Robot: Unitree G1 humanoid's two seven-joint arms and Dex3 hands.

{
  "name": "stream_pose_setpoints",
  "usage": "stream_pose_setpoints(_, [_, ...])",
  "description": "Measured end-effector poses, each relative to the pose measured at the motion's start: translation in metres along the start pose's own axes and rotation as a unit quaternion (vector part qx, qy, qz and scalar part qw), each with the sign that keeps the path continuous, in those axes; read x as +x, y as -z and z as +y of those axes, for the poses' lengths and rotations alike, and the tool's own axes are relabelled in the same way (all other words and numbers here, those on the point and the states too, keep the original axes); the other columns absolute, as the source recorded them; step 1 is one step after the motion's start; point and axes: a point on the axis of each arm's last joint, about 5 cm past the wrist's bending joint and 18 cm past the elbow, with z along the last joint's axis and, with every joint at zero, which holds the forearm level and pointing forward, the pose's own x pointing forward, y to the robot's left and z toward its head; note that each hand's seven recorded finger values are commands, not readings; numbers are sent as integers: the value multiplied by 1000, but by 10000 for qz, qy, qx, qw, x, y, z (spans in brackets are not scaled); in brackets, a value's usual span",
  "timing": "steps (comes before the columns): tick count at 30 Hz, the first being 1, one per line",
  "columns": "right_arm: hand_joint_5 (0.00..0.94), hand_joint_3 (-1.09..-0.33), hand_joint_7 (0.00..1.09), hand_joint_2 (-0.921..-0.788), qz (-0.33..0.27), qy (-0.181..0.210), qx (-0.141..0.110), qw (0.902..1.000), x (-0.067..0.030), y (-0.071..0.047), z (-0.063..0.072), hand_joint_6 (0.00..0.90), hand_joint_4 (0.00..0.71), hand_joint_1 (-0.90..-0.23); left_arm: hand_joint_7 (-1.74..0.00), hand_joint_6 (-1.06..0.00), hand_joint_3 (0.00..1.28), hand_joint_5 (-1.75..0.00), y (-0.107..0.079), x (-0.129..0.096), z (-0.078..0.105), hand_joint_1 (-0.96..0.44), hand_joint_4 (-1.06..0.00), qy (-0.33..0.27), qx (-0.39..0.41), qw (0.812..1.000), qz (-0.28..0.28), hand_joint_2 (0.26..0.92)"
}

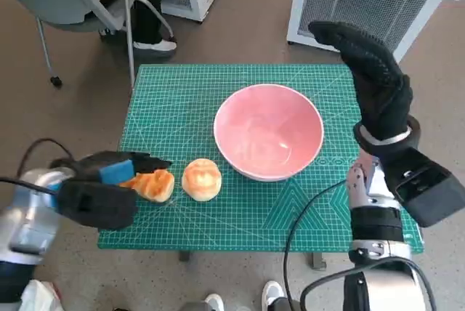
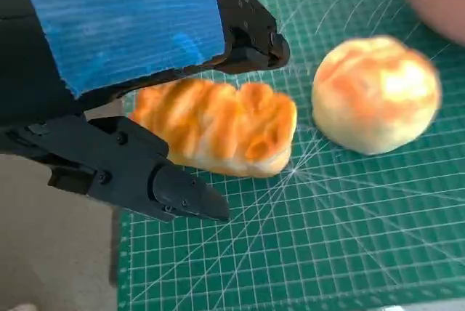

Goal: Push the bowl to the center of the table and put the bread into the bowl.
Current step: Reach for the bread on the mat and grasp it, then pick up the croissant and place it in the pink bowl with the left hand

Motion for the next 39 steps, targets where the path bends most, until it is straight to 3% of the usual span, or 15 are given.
stream_pose_setpoints(5, [2, -717, 133, -921, 6, 1, -4, 10000, -22, -6, 7, 310, 273, -567, -90, -637, 15, -81, 32, 67, -69, -84, -666, -261, 194, 9994, 107, 871])
stream_pose_setpoints(6, [2, -717, 133, -921, 8, 2, -3, 10000, -24, -6, 7, 310, 273, -567, -311, -617, 34, -306, 33, 78, -79, -67, -669, -316, 217, 9992, 114, 881])
stream_pose_setpoints(7, [2, -717, 134, -921, 11, 4, -2, 10000, -26, -5, 8, 309, 273, -567, -659, -562, 85, -662, 36, 88, -87, -43, -647, -370, 231, 9990, 112, 895])
stream_pose_setpoints(8, [2, -717, 134, -921, 13, 4, -1, 10000, -27, -5, 10, 308, 273, -567, -860, -545, 103, -879, 40, 97, -96, -28, -647, -434, 265, 9987, 103, 904])
stream_pose_setpoints(11, [2, -718, 135, -921, 13, 4, -1, 10000, -29, -6, 11, 304, 273, -566, -1082, -555, 101, -1102, 48, 107, -110, -9, -673, -570, 351, 9977, 78, 915])
stream_pose_setpoints(20, [1, -723, 140, -921, 29, 19, -17, 10000, -59, -11, 15, 296, 272, -559, -1244, -585, 81, -1108, 60, 25, -22, 0, -699, -751, 345, 9966, -51, 920])
stream_pose_setpoints(27, [1, -724, 145, -921, 52, 46, -31, 10000, -80, -14, 8, 293, 272, -562, -1253, -583, 82, -1105, -29, -189, 330, 2, -701, -1521, 375, 9874, -244, 921])
stream_pose_setpoints(33, [0, -723, 151, -921, 23, 39, -37, 10000, -80, -26, 7, 290, 272, -570, -1244, -603, 76, -1103, -210, -406, 651, 2, -692, -2517, 555, 9639, -668, 920])
stream_pose_setpoints(39, [0, -721, 158, -921, 15, 62, -13, 10000, -79, -39, -3, 286, 272, -586, -1218, -617, 71, -1118, -430, -457, 836, 2, -690, -3318, 701, 9324, -1254, 921])
